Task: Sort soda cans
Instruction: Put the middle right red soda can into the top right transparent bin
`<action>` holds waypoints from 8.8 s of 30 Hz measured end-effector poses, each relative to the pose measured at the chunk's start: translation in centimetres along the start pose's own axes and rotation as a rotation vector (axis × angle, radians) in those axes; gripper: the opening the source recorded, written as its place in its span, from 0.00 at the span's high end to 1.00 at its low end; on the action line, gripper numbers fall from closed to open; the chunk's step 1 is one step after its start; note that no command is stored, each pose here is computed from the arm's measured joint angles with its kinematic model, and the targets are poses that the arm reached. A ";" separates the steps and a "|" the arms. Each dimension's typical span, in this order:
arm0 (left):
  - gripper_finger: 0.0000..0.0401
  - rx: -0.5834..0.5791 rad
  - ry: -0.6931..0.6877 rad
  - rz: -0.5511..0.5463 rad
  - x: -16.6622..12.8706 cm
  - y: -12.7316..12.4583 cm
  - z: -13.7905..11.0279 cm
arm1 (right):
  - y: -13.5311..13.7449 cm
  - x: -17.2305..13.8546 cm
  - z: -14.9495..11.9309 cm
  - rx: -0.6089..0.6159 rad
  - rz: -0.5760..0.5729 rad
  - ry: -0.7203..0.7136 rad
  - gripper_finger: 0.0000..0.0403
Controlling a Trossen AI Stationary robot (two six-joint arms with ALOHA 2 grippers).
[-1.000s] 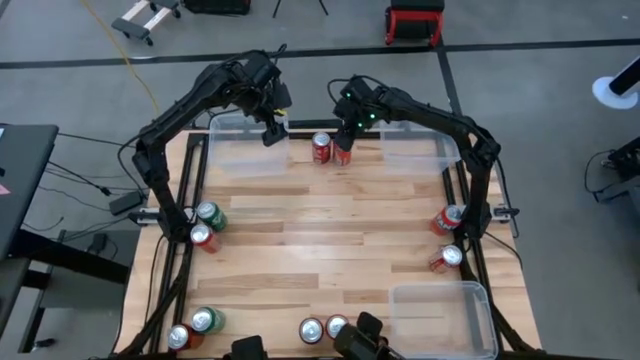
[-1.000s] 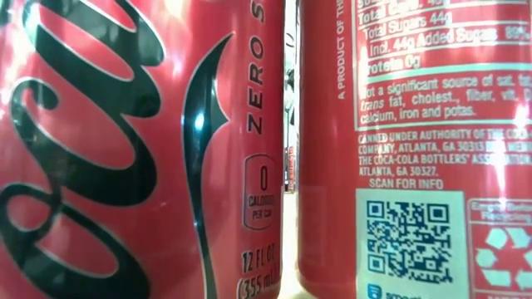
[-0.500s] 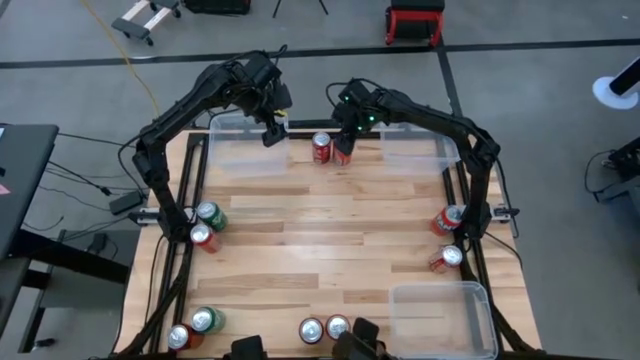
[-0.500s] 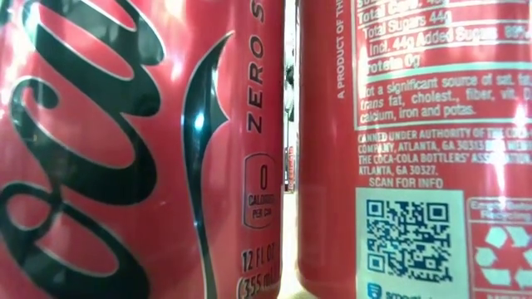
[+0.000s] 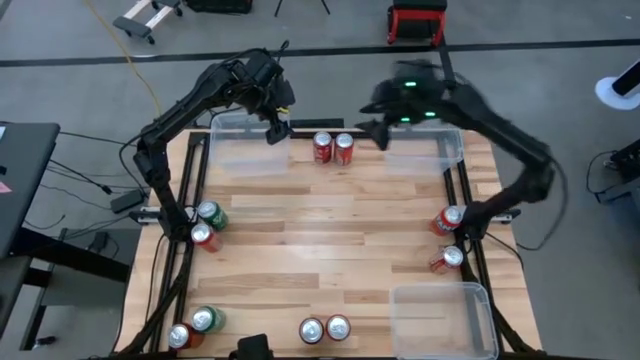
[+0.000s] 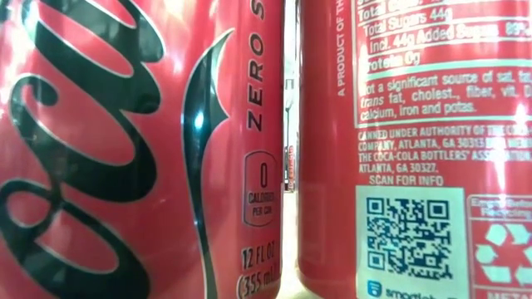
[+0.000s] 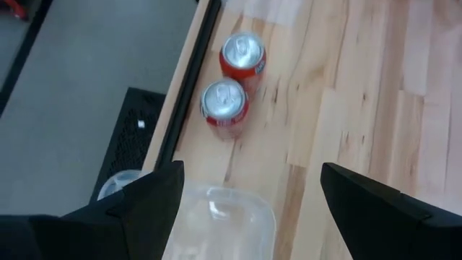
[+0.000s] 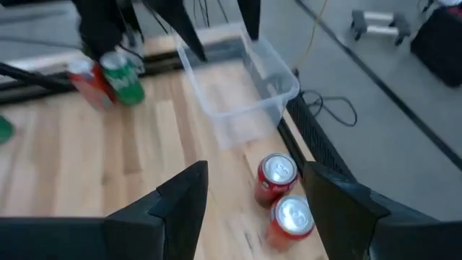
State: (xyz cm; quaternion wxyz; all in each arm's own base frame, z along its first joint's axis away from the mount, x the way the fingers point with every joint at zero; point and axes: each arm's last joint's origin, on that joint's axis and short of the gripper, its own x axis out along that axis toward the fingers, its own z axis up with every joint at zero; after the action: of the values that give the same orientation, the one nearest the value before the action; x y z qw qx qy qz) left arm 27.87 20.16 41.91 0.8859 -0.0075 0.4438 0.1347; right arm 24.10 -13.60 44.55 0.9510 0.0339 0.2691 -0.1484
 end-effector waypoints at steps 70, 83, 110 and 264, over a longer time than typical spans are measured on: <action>0.20 0.240 -0.590 -0.312 14.3 -12.7 1.1 | 7.4 -5.9 -25.7 0.706 -0.249 0.885 0.99; 0.20 0.225 -0.551 -0.271 14.5 -12.6 0.8 | 8.0 -2.2 -24.0 0.596 -0.116 0.765 0.99; 0.20 0.171 -0.349 -0.099 7.3 -8.7 -2.2 | 8.0 10.9 -16.3 0.256 0.085 0.579 0.99; 0.20 0.263 -0.236 -0.220 15.4 -18.9 -8.6 | -13.8 7.4 -16.4 0.784 -0.494 0.519 0.28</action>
State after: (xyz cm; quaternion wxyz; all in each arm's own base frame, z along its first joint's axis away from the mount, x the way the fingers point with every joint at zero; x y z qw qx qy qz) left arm 34.57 4.34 22.58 0.9345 0.0759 0.3471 -0.0219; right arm 17.79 -26.31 26.93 0.7057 0.3580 0.4199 -0.4444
